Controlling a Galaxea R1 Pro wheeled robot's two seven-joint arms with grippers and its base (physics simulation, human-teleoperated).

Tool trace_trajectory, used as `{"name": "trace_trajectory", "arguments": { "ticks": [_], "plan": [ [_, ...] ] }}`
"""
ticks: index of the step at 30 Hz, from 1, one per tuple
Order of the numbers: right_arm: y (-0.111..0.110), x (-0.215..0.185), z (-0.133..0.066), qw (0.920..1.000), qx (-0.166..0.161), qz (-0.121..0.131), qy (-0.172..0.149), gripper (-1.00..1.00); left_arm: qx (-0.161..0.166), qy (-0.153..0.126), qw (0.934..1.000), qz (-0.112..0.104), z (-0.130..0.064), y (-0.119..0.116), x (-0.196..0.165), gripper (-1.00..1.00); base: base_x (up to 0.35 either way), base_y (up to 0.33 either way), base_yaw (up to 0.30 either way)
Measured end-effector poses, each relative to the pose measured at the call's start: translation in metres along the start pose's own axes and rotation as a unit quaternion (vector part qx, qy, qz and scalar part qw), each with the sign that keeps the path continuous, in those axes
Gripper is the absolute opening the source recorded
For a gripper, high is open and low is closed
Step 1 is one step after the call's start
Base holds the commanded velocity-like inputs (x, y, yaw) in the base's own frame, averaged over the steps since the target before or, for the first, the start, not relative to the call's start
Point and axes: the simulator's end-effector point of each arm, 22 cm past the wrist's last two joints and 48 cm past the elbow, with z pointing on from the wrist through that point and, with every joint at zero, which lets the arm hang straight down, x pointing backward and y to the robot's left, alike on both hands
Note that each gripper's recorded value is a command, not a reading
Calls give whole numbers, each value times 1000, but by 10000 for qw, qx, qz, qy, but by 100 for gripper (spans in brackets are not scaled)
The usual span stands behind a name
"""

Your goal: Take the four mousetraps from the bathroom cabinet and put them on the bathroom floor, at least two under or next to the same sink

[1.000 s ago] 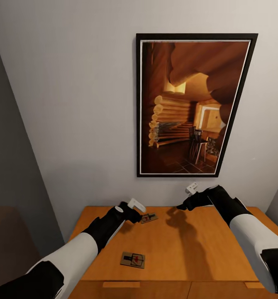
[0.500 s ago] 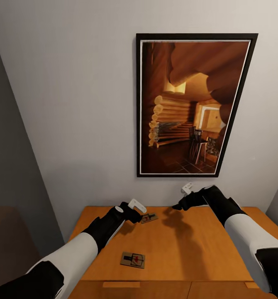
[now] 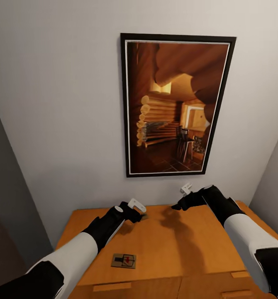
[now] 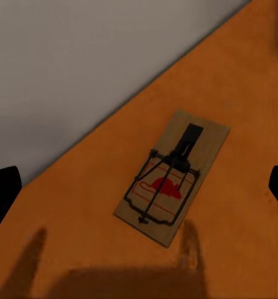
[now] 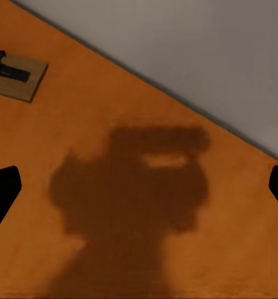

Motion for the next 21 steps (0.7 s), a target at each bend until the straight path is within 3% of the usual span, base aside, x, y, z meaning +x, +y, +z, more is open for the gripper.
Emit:
{"name": "trace_trajectory", "arguments": {
  "ticks": [10, 21],
  "plan": [
    [0, 0, 0, 10000, -1, 5, -3, 100, -3, -1, 10000, 4, 0, 0, 0, 100, 0, 0, -234],
    [0, 0, 0, 10000, 3, 6, -9, 100, 1, 1, 10000, 13, 0, 0, 0, 100, 0, 0, -40]
  ]
}}
